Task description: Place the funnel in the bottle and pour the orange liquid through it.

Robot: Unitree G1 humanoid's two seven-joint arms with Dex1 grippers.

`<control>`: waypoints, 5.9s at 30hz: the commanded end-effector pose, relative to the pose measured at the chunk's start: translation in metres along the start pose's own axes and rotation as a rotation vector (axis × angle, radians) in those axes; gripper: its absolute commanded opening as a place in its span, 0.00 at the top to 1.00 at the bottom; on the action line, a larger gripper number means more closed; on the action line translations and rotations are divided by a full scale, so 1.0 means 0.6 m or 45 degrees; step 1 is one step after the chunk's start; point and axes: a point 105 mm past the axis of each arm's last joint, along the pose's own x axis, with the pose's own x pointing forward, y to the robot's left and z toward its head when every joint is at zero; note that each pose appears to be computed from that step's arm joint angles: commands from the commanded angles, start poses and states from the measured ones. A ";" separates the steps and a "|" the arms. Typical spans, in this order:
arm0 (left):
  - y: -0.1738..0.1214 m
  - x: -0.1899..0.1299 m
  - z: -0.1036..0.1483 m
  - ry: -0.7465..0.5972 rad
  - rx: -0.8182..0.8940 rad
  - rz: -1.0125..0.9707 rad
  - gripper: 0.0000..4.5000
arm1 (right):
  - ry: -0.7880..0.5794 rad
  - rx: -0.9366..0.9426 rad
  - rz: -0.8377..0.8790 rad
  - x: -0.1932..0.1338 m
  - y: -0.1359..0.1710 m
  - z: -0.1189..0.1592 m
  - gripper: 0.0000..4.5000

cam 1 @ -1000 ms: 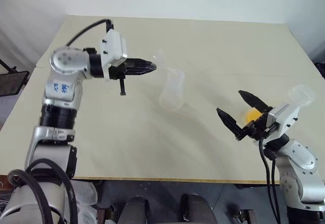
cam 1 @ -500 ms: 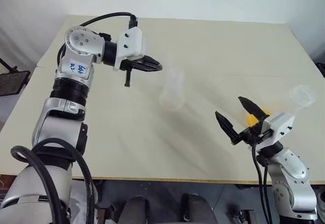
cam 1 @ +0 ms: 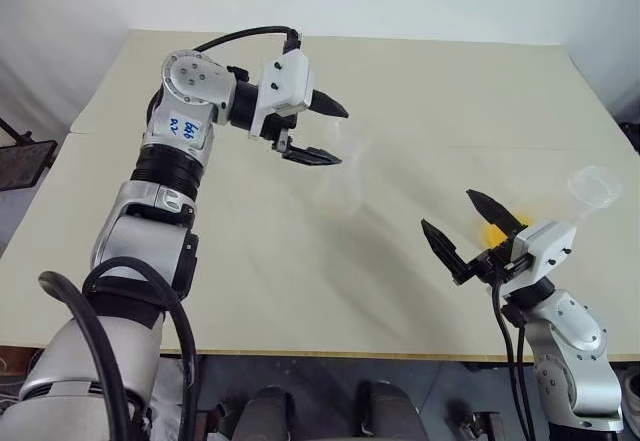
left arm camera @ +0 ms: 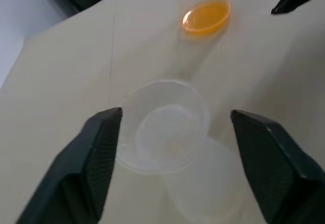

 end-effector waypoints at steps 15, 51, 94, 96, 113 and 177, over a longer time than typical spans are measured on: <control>-0.099 -0.118 -0.070 -0.521 -0.452 0.522 0.01 | -0.025 -0.073 -0.296 -0.074 -0.060 0.069 0.00; -0.194 -0.091 -0.032 -0.500 -0.536 0.420 0.01 | 0.194 0.248 -0.622 -0.158 -0.125 0.038 0.00; -0.219 -0.107 -0.036 -0.440 -0.576 0.549 0.00 | 0.038 0.219 -0.514 -0.046 -0.213 0.017 0.43; -0.223 -0.117 -0.053 -0.415 -0.602 0.580 0.00 | -0.018 0.171 -0.491 -0.021 -0.203 0.043 0.43; -0.228 -0.118 -0.104 -0.406 -0.642 0.711 0.00 | 0.207 -0.323 -0.221 0.159 -0.117 0.108 0.43; -0.188 -0.061 -0.087 -0.468 -0.548 0.853 0.00 | -0.136 -1.938 0.129 0.311 0.006 0.134 0.43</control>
